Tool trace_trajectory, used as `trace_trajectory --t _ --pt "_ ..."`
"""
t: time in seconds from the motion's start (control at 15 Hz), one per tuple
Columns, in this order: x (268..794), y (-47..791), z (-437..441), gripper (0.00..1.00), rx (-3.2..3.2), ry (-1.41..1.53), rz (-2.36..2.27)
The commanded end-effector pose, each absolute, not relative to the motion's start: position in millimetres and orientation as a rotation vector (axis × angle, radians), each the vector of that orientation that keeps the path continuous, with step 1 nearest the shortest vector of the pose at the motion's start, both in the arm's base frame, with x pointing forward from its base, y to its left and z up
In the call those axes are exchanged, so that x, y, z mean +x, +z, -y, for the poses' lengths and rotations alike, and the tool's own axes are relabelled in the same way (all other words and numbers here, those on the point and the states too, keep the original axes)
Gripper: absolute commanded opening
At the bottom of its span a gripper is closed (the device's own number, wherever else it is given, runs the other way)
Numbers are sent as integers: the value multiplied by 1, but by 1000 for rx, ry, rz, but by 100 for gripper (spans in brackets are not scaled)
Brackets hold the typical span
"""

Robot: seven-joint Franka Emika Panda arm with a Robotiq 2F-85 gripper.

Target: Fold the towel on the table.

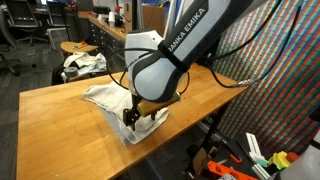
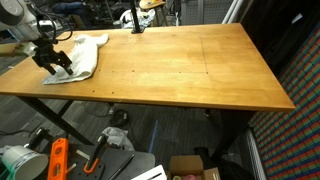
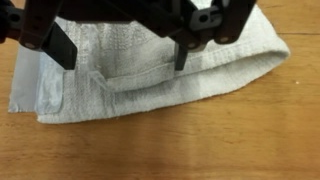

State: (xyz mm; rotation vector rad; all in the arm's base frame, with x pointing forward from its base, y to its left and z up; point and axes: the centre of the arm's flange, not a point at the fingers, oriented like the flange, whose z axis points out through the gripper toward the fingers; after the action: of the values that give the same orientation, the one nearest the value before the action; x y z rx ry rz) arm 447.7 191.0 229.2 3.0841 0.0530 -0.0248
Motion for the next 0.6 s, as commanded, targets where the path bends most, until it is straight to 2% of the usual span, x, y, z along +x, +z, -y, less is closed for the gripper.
trace_trajectory --t 0.0,0.07,0.2,0.53 --pt "440 231 -190 100 3066 -16 -90" --pt "438 231 -190 75 3067 -22 -89" --pt "436 228 -190 73 3068 -34 -94" --pt "437 232 -192 34 3083 -37 -91"
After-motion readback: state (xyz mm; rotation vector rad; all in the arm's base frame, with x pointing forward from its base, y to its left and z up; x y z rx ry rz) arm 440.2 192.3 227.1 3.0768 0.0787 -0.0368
